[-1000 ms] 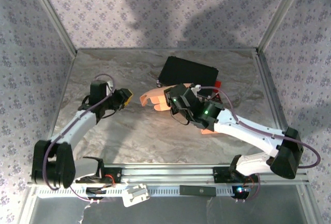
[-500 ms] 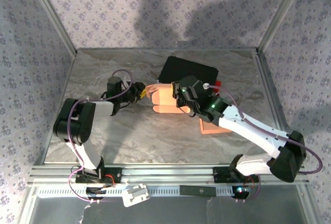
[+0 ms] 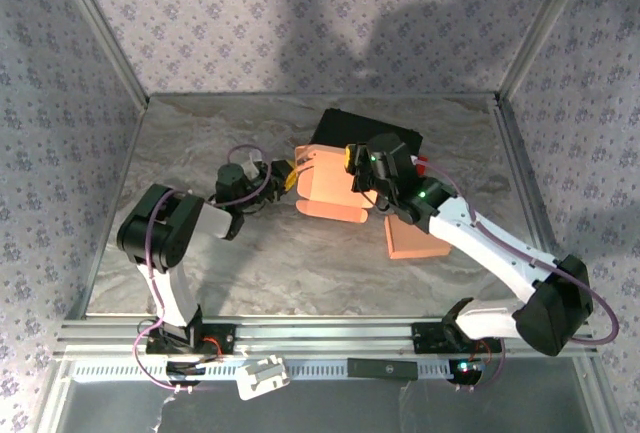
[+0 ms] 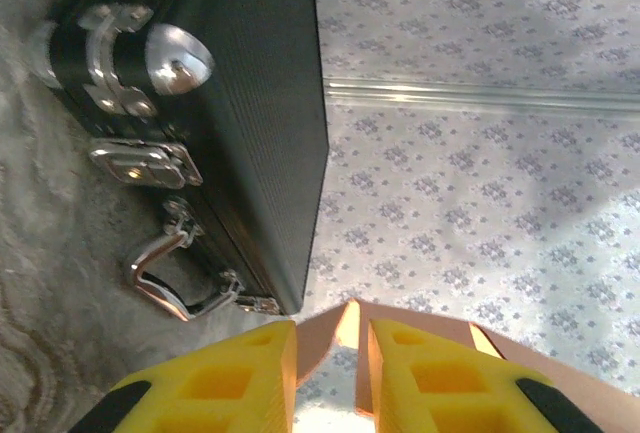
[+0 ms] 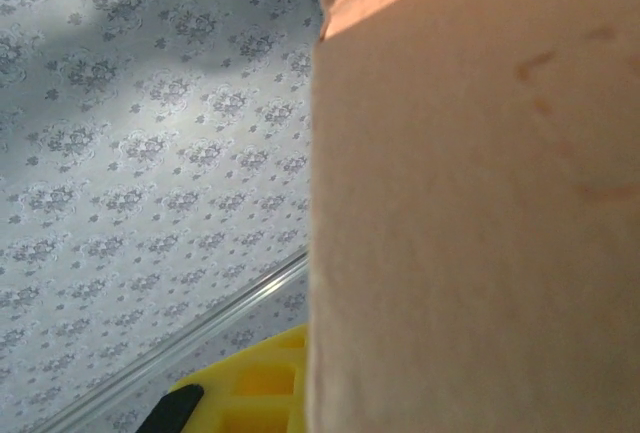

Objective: Fold the paper box

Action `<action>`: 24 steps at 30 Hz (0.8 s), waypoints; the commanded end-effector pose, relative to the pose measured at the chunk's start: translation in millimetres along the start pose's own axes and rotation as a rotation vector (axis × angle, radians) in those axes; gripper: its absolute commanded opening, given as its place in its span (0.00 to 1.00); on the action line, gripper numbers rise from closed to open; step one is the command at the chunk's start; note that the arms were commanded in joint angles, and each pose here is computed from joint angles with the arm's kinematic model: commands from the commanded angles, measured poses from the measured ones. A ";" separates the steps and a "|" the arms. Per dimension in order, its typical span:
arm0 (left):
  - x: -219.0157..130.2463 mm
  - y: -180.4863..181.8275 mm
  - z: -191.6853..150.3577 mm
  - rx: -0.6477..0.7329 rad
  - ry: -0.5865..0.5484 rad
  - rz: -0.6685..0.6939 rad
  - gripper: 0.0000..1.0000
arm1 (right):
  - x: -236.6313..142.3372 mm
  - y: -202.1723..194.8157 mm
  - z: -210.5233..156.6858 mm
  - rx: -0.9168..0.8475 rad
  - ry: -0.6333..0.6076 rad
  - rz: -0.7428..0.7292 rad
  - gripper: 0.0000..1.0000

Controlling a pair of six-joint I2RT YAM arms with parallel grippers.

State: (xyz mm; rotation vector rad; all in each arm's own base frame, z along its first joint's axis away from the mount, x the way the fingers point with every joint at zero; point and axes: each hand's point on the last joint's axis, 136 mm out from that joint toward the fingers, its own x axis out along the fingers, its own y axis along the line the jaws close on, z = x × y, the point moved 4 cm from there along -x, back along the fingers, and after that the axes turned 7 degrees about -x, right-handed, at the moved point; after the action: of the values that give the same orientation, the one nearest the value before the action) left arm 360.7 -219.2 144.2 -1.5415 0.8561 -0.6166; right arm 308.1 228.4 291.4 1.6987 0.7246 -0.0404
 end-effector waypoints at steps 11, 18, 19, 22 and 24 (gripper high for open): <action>16.0 -20.5 -24.3 0.041 0.008 -0.124 0.27 | 3.1 3.5 13.2 0.125 0.008 0.025 0.00; 2.9 -15.3 -34.8 0.052 -0.015 -0.118 0.32 | 5.1 4.1 19.0 0.131 0.005 0.026 0.00; 0.7 -14.1 -35.9 0.057 -0.015 -0.111 0.34 | 5.0 4.0 18.3 0.130 0.008 0.025 0.00; -3.0 -10.8 -36.0 0.063 -0.024 -0.088 0.41 | 5.6 3.8 17.9 0.132 0.012 0.024 0.00; -4.6 -7.9 -35.2 0.061 -0.028 -0.081 0.45 | 4.7 4.4 17.7 0.131 0.015 0.026 0.00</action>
State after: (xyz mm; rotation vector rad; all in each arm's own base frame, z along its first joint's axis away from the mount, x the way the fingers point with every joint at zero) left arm 334.4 -236.8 138.2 -1.5550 0.8181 -0.6056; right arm 321.3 214.9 288.0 1.7391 0.7074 -0.0348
